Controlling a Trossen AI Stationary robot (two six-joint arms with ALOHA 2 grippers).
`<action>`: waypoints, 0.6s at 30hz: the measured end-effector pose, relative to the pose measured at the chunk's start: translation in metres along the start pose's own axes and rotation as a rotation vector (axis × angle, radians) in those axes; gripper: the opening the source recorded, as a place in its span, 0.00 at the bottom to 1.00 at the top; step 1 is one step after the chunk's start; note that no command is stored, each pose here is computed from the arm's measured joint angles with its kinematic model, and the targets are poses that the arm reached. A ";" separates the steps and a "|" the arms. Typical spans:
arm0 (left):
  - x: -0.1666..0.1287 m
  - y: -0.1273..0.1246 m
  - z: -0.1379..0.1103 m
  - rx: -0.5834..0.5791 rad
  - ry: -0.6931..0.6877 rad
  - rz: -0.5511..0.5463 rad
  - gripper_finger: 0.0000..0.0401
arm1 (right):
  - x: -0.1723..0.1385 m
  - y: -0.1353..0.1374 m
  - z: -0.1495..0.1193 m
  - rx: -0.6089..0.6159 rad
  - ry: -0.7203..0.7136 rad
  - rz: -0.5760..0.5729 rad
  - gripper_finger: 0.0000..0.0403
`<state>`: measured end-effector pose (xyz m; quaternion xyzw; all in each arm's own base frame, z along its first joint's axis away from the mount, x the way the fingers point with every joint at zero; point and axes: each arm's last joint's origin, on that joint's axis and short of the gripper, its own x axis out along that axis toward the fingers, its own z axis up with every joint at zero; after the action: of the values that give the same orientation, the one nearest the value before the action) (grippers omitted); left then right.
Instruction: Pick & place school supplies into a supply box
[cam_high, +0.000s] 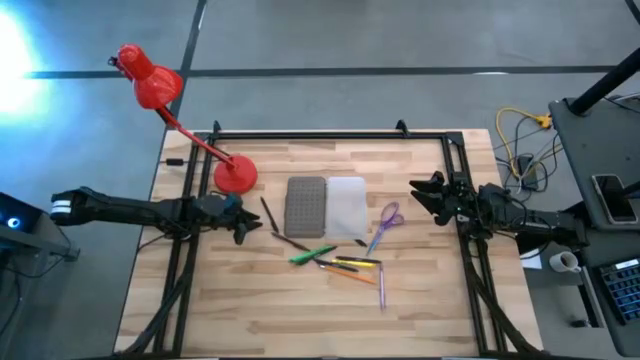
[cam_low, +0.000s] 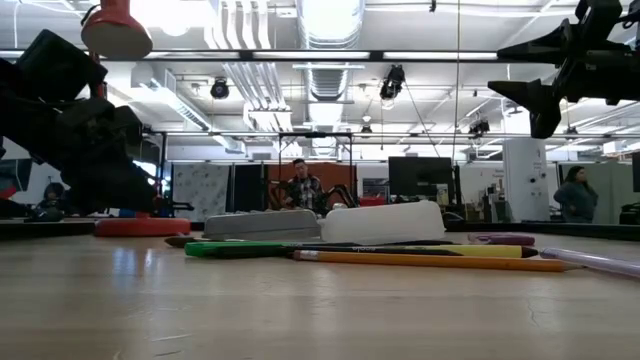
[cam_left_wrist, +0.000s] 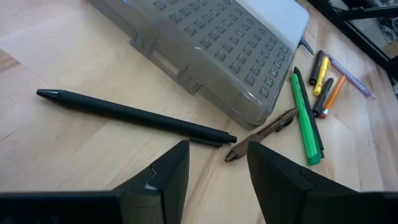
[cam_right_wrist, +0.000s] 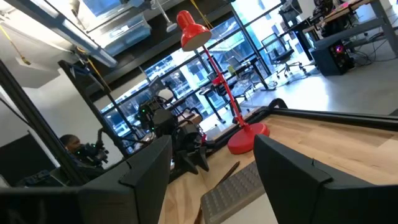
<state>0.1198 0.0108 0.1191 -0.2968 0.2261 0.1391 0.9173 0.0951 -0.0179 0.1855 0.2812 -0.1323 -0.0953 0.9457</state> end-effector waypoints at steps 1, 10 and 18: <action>0.000 0.000 0.000 -0.001 0.000 0.000 0.37 | 0.000 0.000 0.000 0.000 0.000 0.000 0.54; 0.000 0.000 0.000 0.000 0.000 0.001 0.37 | 0.000 0.000 0.000 0.000 0.000 0.000 0.54; 0.000 0.000 0.000 0.000 0.000 0.000 0.37 | 0.000 -0.004 0.001 0.017 -0.070 -0.123 0.54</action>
<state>0.1197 0.0108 0.1191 -0.2968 0.2262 0.1390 0.9173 0.0946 -0.0220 0.1845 0.2935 -0.1488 -0.1618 0.9303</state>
